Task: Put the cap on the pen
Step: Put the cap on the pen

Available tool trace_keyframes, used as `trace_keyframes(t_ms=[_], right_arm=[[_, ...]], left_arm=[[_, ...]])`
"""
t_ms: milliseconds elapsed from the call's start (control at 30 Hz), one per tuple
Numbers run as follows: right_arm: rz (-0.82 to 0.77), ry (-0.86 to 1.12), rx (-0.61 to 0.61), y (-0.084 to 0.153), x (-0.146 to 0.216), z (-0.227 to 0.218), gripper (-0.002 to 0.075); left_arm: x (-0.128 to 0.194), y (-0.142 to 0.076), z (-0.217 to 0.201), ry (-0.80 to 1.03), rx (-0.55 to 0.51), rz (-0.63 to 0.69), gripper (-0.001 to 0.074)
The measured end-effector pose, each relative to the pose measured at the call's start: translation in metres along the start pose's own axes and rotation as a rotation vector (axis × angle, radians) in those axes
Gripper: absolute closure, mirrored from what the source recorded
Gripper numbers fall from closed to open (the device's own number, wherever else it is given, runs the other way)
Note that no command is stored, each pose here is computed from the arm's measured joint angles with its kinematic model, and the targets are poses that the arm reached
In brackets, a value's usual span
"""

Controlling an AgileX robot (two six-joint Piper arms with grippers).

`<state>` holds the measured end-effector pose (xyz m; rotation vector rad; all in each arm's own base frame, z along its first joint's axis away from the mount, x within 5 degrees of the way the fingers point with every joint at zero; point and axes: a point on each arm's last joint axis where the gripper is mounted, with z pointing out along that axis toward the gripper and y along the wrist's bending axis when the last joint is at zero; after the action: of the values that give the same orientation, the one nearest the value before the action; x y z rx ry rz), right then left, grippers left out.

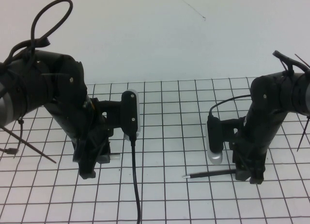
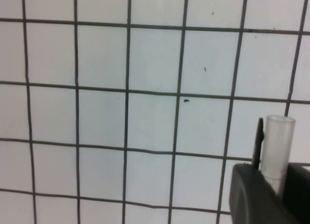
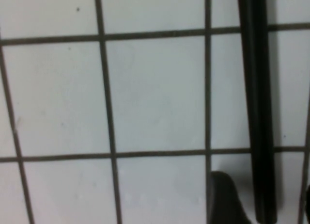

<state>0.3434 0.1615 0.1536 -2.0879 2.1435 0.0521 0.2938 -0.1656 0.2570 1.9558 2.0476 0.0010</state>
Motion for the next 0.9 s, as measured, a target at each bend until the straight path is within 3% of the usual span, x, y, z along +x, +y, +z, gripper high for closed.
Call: trace_keyframes(t_ms=[33,67,100,267,300,333,400,600,667,700,733,900], right_arm=[[0.002,-0.002,-0.001,0.000,0.000,0.000,0.0393],[0.001,-0.001,-0.003,0.000,0.000,0.001,0.0414],[0.001,-0.001,-0.005,0.000,0.000,0.002,0.0429],[-0.023,0.005,-0.017,0.000,0.000,0.007,0.0464],[-0.023,0.005,-0.017,0.000,0.000,0.007,0.0464],[-0.027,0.005,-0.017,0.000,0.000,0.007,0.0465],[-0.035,0.005,-0.019,0.000,0.000,0.007,0.0496],[-0.015,-0.007,-0.059,0.004,-0.001,0.007,0.0729],[0.014,-0.023,-0.073,0.005,-0.003,0.005,0.0729],[0.027,-0.022,-0.088,0.005,-0.003,0.003,0.0729],[0.041,-0.021,-0.108,0.005,-0.004,-0.001,0.0729],[0.247,0.027,-0.221,0.007,-0.010,-0.038,0.0729]], left_arm=[[0.000,0.000,0.000,0.000,0.000,0.000,0.0735],[0.000,0.000,0.000,0.000,0.000,0.000,0.0652],[0.000,0.000,0.000,0.000,0.000,0.000,0.0735],[0.000,0.001,-0.001,-0.005,-0.008,0.000,0.0735],[0.000,0.001,-0.001,-0.005,-0.008,0.000,0.0652],[0.000,0.001,-0.001,-0.006,-0.011,0.000,0.0735],[-0.001,0.002,-0.001,-0.014,-0.023,-0.001,0.0735],[-0.004,0.005,-0.001,-0.045,-0.055,-0.001,0.0735],[-0.006,0.008,-0.001,-0.066,-0.094,0.006,0.0734],[-0.007,0.010,-0.002,-0.078,-0.118,0.011,0.0652],[-0.008,0.014,-0.002,-0.092,-0.155,0.022,0.0734],[-0.015,0.028,-0.008,-0.146,-0.340,0.173,0.0734]])
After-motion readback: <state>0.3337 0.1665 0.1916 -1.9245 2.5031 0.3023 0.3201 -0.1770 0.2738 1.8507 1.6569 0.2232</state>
